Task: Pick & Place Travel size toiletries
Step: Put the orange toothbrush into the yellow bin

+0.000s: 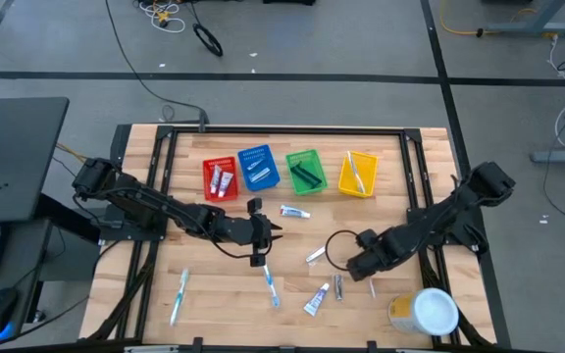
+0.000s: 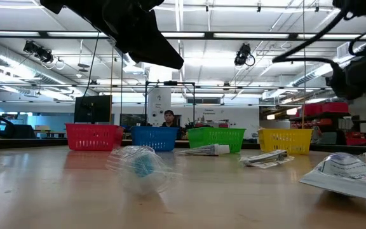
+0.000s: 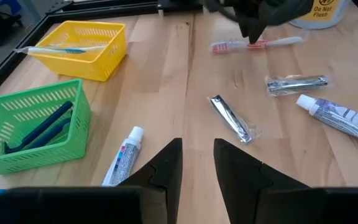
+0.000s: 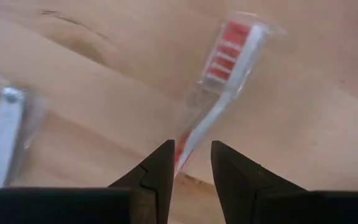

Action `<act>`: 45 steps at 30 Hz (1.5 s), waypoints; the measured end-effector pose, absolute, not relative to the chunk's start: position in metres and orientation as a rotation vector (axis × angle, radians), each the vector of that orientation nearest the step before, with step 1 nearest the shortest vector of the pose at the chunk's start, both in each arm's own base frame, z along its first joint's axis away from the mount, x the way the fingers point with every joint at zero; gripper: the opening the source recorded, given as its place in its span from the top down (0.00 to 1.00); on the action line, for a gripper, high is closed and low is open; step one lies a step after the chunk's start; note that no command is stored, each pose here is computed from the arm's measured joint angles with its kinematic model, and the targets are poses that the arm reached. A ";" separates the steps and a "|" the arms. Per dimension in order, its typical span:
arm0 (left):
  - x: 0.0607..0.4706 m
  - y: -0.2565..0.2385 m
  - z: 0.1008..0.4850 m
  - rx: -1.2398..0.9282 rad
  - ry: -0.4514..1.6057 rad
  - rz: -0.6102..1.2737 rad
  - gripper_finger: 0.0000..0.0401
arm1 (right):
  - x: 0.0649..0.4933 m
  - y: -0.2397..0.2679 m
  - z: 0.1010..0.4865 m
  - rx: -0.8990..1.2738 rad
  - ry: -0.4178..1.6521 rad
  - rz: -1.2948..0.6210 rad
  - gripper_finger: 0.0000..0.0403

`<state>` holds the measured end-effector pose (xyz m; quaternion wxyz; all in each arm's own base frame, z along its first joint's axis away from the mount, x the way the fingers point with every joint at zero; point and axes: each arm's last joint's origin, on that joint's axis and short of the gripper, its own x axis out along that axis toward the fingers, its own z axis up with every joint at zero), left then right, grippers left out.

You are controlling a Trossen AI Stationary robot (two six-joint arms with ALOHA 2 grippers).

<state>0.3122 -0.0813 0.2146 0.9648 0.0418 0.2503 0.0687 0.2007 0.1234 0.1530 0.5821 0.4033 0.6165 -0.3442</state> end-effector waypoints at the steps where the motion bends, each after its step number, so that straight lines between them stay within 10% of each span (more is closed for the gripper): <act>1: 0.312 -0.081 0.214 0.085 0.507 0.139 0.75 | 0.201 0.123 0.151 0.935 1.447 -0.815 0.72; 21: 0.312 -0.081 0.215 0.095 0.506 0.137 0.75 | 0.211 0.118 0.136 0.792 1.493 -0.724 0.92; 31: 0.312 -0.081 0.215 0.095 0.502 0.137 0.75 | 0.223 0.083 0.197 0.619 1.060 -0.712 0.93; 45: 0.312 -0.081 0.215 0.097 0.501 0.139 0.75 | 0.222 -0.038 0.236 0.258 0.627 -1.186 0.93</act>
